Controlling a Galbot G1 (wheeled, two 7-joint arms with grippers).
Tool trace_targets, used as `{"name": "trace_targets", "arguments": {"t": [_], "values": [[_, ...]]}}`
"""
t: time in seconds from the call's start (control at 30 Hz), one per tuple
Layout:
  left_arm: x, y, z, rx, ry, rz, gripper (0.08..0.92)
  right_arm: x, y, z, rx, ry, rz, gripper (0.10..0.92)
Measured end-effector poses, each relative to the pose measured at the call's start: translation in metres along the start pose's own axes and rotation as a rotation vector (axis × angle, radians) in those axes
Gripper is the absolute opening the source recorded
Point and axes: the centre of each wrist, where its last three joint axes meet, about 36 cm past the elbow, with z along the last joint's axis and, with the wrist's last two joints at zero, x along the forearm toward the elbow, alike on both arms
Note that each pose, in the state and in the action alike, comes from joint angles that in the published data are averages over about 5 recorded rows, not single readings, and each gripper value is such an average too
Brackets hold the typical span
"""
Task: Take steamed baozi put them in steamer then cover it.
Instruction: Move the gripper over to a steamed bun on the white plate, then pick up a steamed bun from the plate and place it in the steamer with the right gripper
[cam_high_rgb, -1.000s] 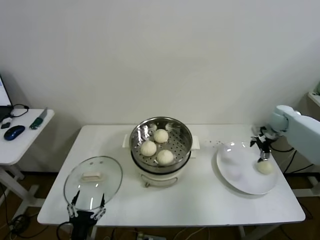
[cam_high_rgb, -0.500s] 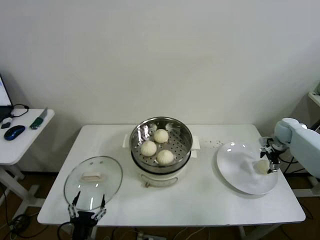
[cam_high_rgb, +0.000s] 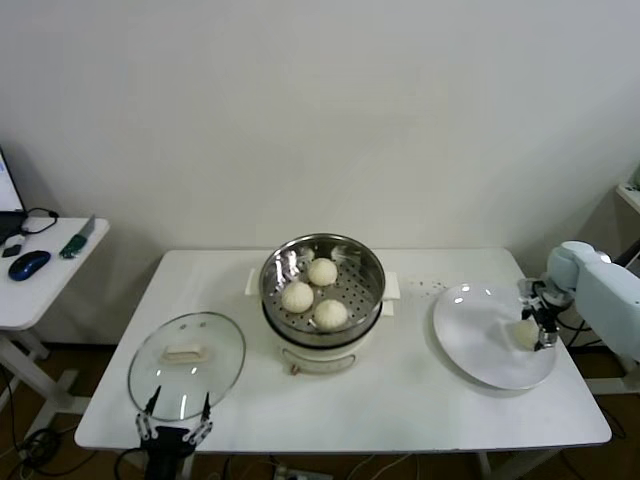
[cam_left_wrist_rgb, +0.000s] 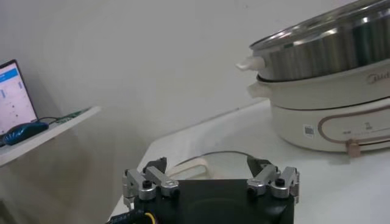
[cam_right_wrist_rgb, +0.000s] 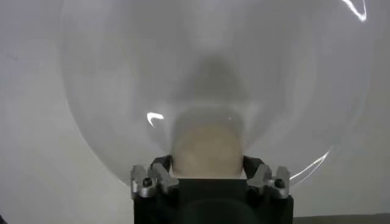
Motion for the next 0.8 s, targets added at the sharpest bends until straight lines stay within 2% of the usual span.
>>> {"name": "trace_targets", "arguments": {"t": [0.13, 0.4, 0.57, 0.8], "values": [[0.0, 0.0, 0.0, -0.002, -0.001, 0.001, 0.823, 0.002, -0.001, 0.001, -0.003, 0.0, -0.001, 0.706], [0.002, -0.003, -0.002, 0.002, -0.005, 0.01, 0.823, 0.028, -0.014, -0.008, -0.022, -0.028, 0.027, 0.696], [0.003, -0.005, -0.007, 0.014, -0.01, 0.032, 0.823, 0.071, -0.037, -0.035, -0.038, -0.096, 0.079, 0.698], [0.0, -0.007, -0.017, 0.021, -0.038, 0.058, 0.823, 0.148, -0.066, -0.091, -0.042, -0.209, 0.154, 0.7]]}}
